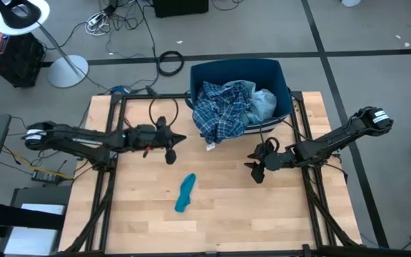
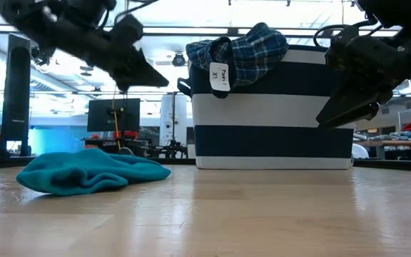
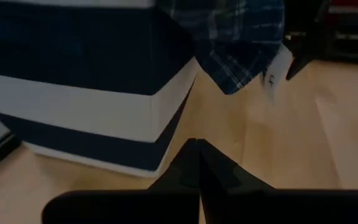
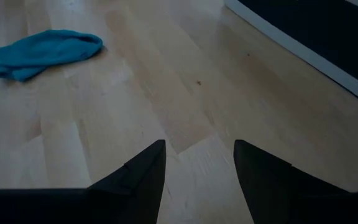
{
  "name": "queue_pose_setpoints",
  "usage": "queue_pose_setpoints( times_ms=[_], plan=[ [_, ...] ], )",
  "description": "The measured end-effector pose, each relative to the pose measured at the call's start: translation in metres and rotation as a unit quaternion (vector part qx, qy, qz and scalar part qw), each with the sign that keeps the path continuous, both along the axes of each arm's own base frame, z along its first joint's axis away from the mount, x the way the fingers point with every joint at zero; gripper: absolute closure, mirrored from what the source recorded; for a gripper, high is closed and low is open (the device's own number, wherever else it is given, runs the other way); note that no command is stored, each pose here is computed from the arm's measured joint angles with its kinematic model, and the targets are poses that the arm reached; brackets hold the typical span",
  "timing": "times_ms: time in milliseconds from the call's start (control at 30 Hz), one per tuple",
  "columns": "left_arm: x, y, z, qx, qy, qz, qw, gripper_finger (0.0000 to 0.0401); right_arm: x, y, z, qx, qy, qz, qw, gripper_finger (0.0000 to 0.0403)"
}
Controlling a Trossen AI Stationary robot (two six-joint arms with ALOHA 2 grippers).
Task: Sort clothes
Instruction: Put the blue shirt into the blue laundry bin
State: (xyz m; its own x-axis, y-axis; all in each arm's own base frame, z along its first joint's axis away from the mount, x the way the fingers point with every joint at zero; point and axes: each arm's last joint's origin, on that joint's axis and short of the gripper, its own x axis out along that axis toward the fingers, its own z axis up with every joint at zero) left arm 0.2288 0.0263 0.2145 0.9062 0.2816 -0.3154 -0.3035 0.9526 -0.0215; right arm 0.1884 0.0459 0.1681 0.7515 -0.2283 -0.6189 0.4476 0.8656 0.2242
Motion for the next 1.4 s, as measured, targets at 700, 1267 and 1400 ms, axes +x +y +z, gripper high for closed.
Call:
queue_pose_setpoints(
  times_ms=[700, 1267, 1400],
  plan=[
    [0.065, 0.002, -0.024, 0.032, -0.010, -0.081, 0.996, 0.0401, 0.000, -0.001, 0.000, -0.013, 0.002, -0.005, 1.000, 0.0212],
    [0.094, 0.006, 0.037, 0.118, -0.086, -0.072, 0.987, 0.0401, 0.000, -0.001, 0.000, -0.015, 0.002, -0.007, 1.000, 0.0212],
    [0.100, 0.006, 0.055, 0.142, -0.108, -0.079, 0.981, 0.0401, 0.000, -0.001, 0.000, -0.018, 0.003, -0.005, 1.000, 0.0212]
  ],
)
